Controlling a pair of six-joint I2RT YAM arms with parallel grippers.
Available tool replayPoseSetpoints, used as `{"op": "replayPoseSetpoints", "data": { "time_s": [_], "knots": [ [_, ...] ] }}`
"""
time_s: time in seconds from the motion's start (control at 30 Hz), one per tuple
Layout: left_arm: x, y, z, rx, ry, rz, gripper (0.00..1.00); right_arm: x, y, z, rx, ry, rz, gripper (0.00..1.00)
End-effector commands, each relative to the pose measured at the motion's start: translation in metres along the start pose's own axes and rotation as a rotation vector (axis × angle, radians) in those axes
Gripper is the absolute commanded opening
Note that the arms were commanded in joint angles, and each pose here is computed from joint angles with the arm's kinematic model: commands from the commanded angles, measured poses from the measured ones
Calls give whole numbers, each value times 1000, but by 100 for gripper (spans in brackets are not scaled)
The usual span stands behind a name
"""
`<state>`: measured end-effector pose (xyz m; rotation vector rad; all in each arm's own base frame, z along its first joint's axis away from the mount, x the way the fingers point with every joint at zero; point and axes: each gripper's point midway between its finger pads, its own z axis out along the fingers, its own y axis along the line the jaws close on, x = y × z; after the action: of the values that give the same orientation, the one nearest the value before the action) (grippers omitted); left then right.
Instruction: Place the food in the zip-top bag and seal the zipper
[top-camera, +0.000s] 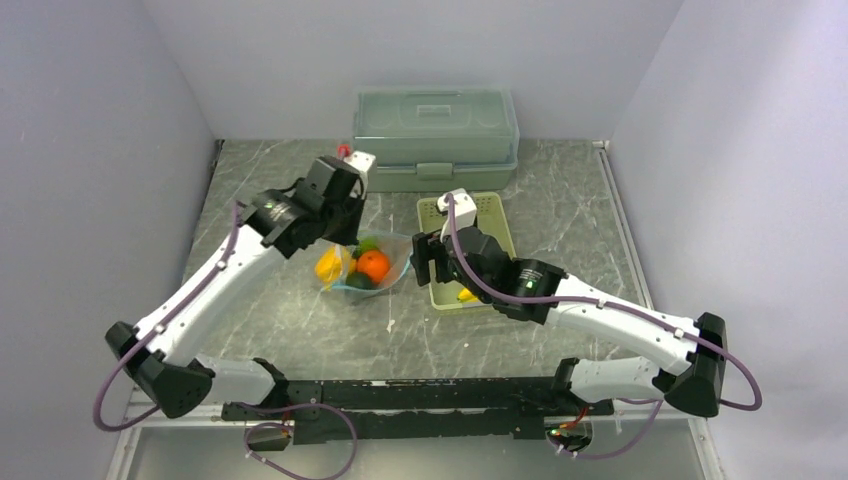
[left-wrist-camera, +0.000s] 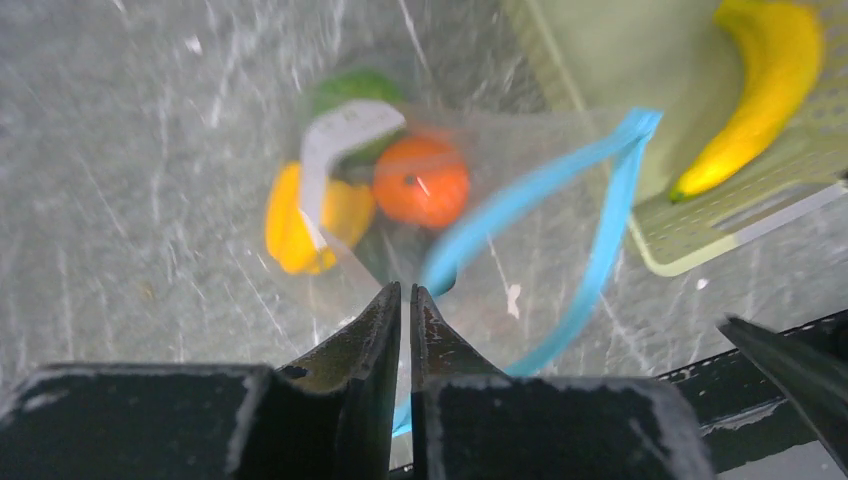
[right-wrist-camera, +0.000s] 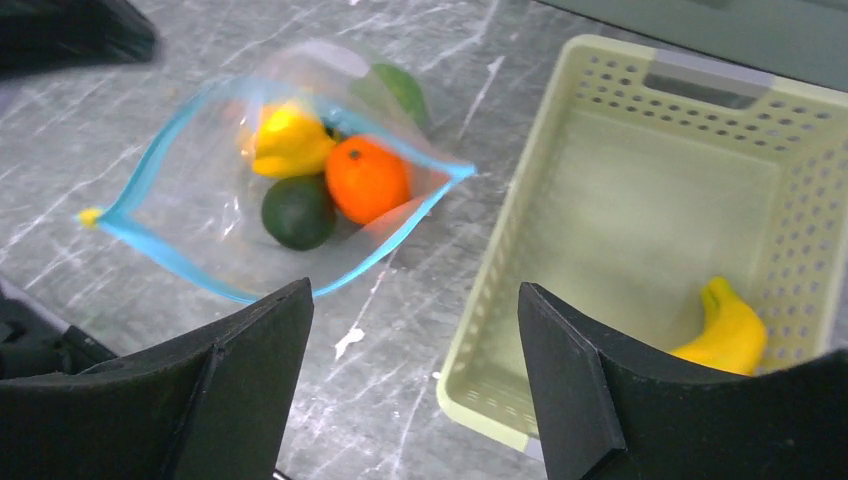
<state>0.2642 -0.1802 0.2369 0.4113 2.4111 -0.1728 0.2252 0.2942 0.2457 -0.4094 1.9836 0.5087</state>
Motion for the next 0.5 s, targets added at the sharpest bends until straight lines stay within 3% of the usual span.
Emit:
{"op": "replayPoseSetpoints", "data": {
  "time_s": [0.0,0.1,0.3,0.47],
  "knots": [
    [-28,8,-48,5,-125,21,15,-22,-25,-18,108,-69,18,79],
    [-21,10,-43,-1,-116,24,17,-17,-37,-18,157,-54,26,81],
    [19,6,-7,-5,11,6,11,6,-72,-9,276,44,69,82],
    [23,-6,-9,69,6,-18,18,20,-85,-4,287,79,101,82]
  ]
}}
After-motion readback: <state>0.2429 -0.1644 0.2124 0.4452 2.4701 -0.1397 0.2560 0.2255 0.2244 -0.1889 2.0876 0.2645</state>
